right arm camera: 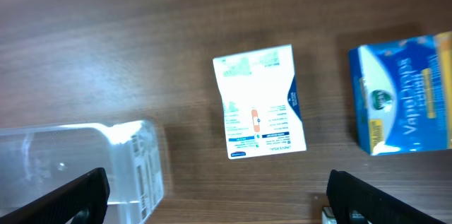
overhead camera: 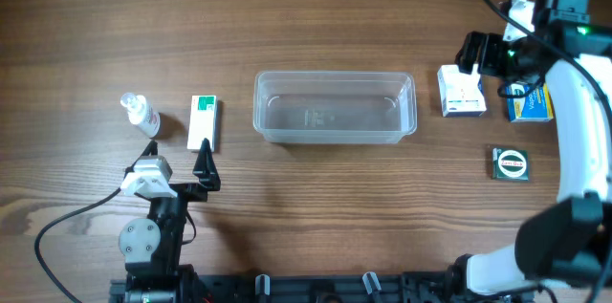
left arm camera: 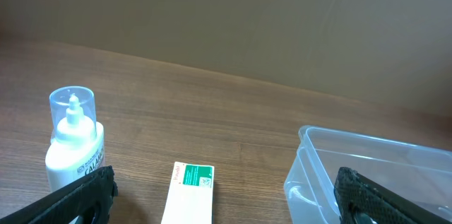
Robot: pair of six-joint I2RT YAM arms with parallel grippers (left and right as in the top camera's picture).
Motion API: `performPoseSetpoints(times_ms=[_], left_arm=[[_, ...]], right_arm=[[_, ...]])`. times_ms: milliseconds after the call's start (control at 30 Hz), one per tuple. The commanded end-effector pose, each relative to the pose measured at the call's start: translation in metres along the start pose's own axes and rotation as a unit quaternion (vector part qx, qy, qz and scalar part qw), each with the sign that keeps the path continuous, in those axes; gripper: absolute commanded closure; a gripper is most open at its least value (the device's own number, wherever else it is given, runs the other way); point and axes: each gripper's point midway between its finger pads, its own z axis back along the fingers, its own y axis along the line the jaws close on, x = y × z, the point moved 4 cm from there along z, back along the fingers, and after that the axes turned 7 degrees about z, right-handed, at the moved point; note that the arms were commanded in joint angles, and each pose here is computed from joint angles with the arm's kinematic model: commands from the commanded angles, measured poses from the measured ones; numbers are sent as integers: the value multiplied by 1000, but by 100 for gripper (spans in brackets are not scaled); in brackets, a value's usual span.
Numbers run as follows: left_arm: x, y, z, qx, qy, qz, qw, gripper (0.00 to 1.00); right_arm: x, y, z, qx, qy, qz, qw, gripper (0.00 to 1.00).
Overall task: Pack container
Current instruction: 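Reach right gripper to the white Beiersdorf box and grasp it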
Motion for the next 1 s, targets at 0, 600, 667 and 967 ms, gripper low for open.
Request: performPoseSetpoints(times_ms=[0,600,667,967], left_arm=[[-2,1,0,1,1,-10,1000,0],[-2,1,0,1,1,-10,1000,0],[-2,1,0,1,1,-10,1000,0],[-2,1,0,1,1,-10,1000,0]], right_arm=[[-5,-3,-33,11,47,-2,999,0],[-16,-38,-124,-56,124,89,987,0],[-15,-33,-130,-47,122,91,987,0],[-20,-23,-144,-33,136,97,985,0]])
